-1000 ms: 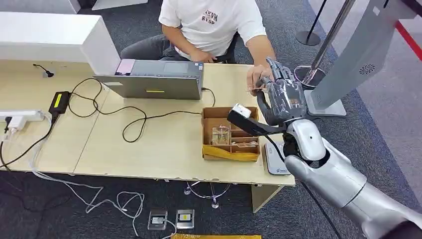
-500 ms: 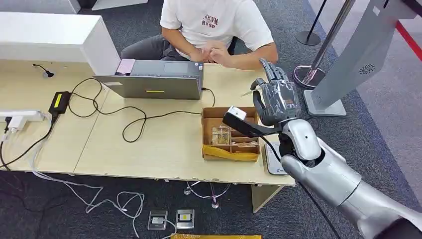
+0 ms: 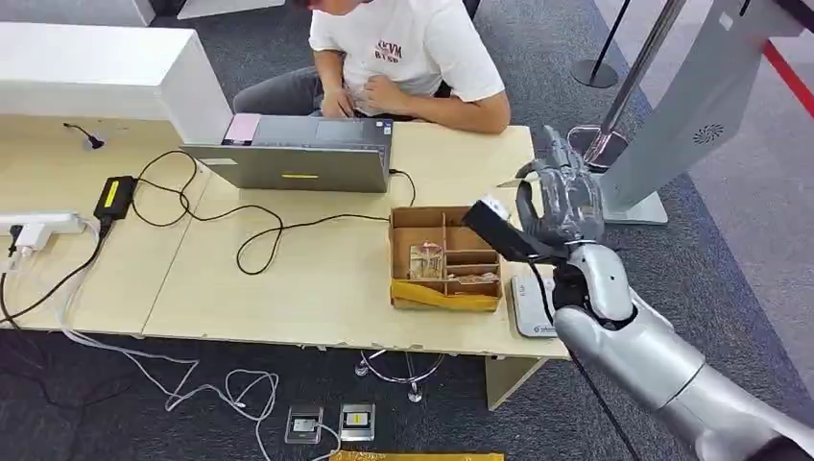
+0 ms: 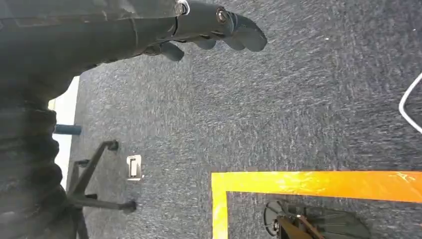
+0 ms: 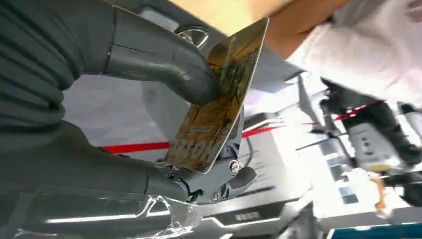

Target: Pass the card to the sensor for recognition and then transmit it.

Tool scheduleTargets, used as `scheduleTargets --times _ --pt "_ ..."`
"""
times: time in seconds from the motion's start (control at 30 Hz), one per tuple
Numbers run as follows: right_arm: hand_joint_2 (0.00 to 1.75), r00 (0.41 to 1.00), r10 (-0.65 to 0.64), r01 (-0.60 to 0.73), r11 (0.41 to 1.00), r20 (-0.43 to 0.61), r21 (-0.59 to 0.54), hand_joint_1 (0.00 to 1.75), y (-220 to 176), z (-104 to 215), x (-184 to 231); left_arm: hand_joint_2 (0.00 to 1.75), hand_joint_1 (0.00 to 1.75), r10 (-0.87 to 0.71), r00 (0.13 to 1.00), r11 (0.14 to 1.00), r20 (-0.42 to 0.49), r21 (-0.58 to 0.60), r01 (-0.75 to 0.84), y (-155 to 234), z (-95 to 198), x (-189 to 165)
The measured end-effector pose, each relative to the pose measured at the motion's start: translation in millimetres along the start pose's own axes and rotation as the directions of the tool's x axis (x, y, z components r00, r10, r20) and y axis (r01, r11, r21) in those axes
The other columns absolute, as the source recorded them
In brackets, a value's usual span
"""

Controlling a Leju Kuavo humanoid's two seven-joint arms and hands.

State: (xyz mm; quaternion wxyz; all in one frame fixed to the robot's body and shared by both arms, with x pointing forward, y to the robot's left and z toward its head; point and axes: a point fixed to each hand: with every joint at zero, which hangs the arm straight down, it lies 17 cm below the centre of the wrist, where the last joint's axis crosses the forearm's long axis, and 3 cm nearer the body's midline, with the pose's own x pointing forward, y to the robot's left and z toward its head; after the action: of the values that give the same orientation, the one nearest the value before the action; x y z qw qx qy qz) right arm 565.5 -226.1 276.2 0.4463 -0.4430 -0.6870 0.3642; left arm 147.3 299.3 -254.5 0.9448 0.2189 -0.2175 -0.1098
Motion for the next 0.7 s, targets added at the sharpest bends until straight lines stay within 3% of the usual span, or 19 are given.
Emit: scheduleTargets --times 0.33,0.7 --pt "1.75 0.982 0.013 -0.01 1.0 -0.19 0.016 1.75 6 38 -94 1.75 0.0 0.012 1.0 1.0 -0.012 -0.002 -0.012 -2 1 -3" --pt "1.75 0.969 0.057 -0.033 0.994 -0.241 0.103 1.75 34 74 -125 1.75 0.0 -0.005 1.0 1.0 0.0 -0.012 0.005 -5 2 -1"
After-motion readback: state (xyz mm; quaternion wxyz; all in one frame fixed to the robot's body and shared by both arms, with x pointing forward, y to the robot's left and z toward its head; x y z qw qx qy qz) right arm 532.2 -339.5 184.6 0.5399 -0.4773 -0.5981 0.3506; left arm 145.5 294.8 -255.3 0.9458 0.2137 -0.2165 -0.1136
